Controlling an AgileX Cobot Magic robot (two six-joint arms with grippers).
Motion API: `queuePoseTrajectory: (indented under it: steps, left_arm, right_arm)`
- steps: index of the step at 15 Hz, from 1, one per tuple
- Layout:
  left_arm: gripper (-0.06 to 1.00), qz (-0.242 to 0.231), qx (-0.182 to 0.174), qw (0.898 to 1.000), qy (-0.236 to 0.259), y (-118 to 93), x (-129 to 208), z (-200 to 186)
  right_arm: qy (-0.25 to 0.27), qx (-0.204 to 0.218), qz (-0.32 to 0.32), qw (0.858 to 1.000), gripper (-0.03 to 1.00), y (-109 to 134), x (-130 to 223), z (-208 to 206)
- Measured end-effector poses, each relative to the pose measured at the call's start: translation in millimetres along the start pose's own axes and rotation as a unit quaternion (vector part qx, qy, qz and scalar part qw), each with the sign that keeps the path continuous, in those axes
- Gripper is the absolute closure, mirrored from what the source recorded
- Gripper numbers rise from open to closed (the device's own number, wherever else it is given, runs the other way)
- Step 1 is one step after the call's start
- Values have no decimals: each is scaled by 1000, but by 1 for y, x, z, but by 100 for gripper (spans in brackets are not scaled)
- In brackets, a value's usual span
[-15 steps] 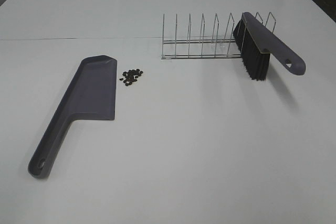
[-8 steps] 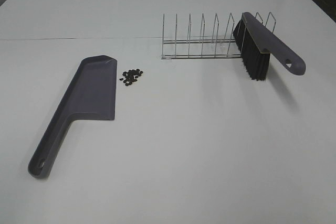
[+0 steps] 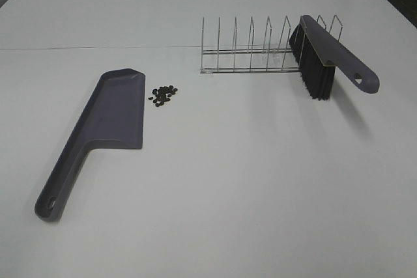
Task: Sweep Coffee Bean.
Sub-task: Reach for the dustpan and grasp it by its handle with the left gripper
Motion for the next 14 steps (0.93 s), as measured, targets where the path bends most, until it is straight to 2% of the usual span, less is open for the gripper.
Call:
queuePoseTrajectory:
  steps: [6,10,13,14]
  left_arm:
    - [34,-3,4,1000,-3,-1,-1,0]
    - [34,-1,-6,999,-33,8,-37,-1]
    - [34,-30,18,999,10,16,-72,41]
    - [34,-54,39,996,58,19,-89,78]
  right_arm:
    - [0,0,0,1000,31,0,0,0]
    - [0,0,0,1000,31,0,0,0]
    - [0,0,0,1000,31,0,0,0]
    - [0,0,0,1000,31,0,0,0]
Point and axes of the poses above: a point on each arm's last joint axis where the gripper is mounted, z pointing out along that axis toward the gripper, y along the wrist's bending axis when the last joint is at zero, x = y × z, the point moved 4 cm from there along z, pointing out along that axis toward the gripper, and after that the axes turned 10 degrees about z, right-handed, at the moved point
